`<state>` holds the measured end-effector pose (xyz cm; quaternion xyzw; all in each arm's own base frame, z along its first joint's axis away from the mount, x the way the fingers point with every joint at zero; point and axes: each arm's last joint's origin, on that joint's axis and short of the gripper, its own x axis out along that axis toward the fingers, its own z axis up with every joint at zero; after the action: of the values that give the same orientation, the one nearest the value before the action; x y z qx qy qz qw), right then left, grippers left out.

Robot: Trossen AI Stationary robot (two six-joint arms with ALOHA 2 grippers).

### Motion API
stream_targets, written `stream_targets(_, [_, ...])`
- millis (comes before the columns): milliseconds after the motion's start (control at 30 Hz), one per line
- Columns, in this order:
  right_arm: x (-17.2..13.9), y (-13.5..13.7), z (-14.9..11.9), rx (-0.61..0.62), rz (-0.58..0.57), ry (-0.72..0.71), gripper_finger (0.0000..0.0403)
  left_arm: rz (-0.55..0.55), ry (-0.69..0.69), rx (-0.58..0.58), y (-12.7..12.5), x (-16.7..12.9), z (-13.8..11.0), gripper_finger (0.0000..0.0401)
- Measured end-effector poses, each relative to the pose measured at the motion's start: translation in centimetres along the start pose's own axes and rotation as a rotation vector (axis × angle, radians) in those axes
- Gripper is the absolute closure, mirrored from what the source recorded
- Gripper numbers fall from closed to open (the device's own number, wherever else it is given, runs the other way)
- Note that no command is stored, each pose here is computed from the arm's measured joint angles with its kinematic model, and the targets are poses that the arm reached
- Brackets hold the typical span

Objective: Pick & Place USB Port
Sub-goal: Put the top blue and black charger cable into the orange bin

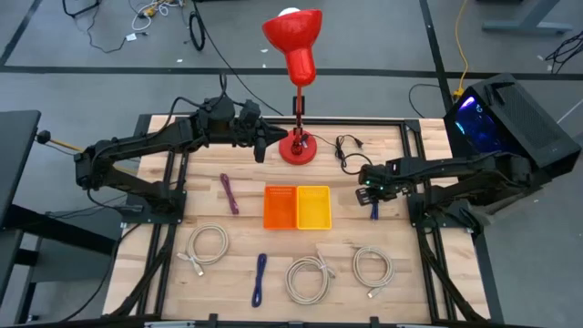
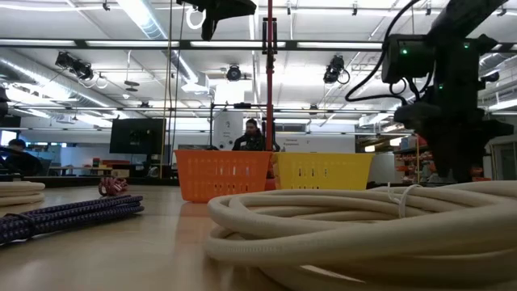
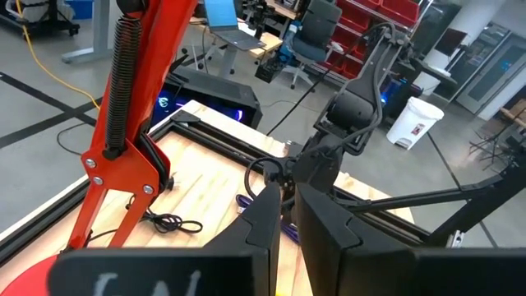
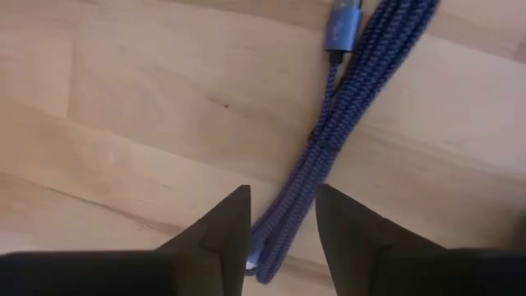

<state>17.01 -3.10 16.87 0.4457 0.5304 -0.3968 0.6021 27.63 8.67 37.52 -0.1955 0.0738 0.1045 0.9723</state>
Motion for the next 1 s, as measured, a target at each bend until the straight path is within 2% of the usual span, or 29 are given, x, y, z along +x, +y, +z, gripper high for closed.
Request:
stream_targets(400, [1.5,-0.5,-0.1,0.034,0.039,-0.003,0.0263,-0.020,0.005,0.001,-0.1,0.0,0.0,0.0353])
stream_targets(633, [1.5,-1.4,-0.2,0.027,-0.030,0.056,0.0263,-0.023,-0.005,0.003,-0.1,0.0,0.1,0.0353])
stream_targets(800, [1.5,-1.0,0.1,0.035,0.011,0.027,0.0263,-0.023,-0.005,0.003,-0.1,0.0,0.1,0.0353])
stream_targets(1000, [1.6,-1.2,0.5,0.045,0.003,0.018,0.0267,-0.022,-0.006,0.007,-0.1,0.0,0.1,0.0353])
